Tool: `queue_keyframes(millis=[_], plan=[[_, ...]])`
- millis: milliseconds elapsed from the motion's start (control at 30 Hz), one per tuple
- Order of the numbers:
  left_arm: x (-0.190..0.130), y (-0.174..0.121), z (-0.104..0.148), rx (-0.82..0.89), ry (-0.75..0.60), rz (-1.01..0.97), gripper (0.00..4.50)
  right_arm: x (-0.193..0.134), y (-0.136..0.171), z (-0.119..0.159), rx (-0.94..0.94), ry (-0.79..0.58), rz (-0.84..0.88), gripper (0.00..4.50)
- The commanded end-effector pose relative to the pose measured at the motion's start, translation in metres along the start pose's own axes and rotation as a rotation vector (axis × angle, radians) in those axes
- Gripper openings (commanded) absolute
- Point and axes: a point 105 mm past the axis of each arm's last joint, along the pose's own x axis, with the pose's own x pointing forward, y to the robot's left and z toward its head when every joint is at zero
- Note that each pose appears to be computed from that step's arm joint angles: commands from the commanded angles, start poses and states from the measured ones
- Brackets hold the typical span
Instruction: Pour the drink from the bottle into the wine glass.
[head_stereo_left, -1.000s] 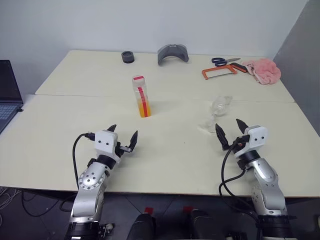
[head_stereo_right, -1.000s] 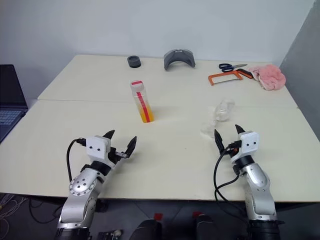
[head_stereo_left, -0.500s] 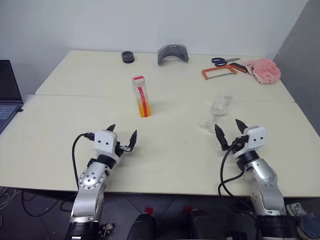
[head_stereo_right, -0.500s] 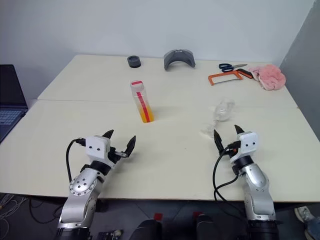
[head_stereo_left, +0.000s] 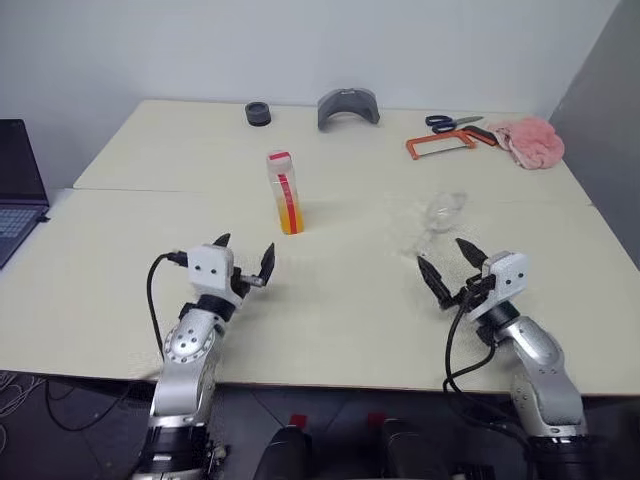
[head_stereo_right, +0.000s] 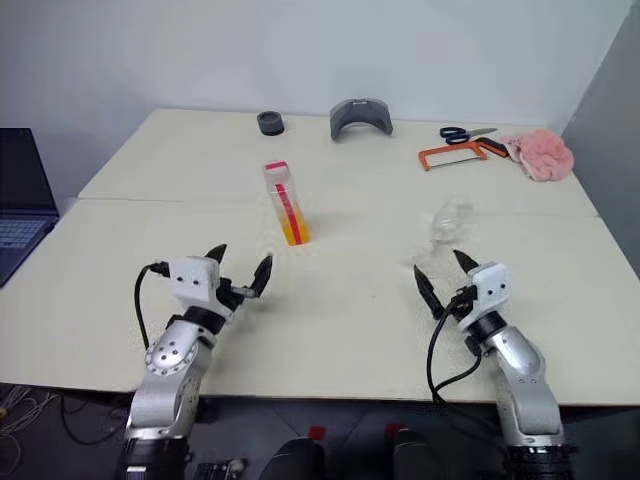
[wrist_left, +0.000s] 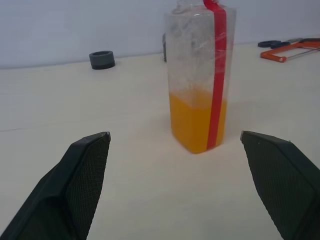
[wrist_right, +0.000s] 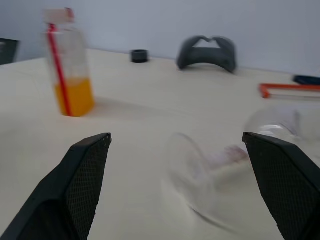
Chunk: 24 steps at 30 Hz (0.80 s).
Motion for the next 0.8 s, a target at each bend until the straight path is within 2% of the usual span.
queue_keyframes(millis=[33, 233, 800], plan=[[0.015, -0.009, 0.010, 0.008, -0.024, 0.005, 4.48, 0.002, 0.010, 0.025, 0.009, -0.014, 0.127, 4.50], [0.033, -0.022, 0.016, 0.020, -0.028, 0.000, 4.48, 0.003, 0.006, 0.035, 0.001, 0.021, 0.179, 4.50], [0.073, -0.036, 0.032, 0.052, -0.069, 0.090, 4.48, 0.003, 0.019, 0.042, 0.015, 0.062, 0.300, 4.50]])
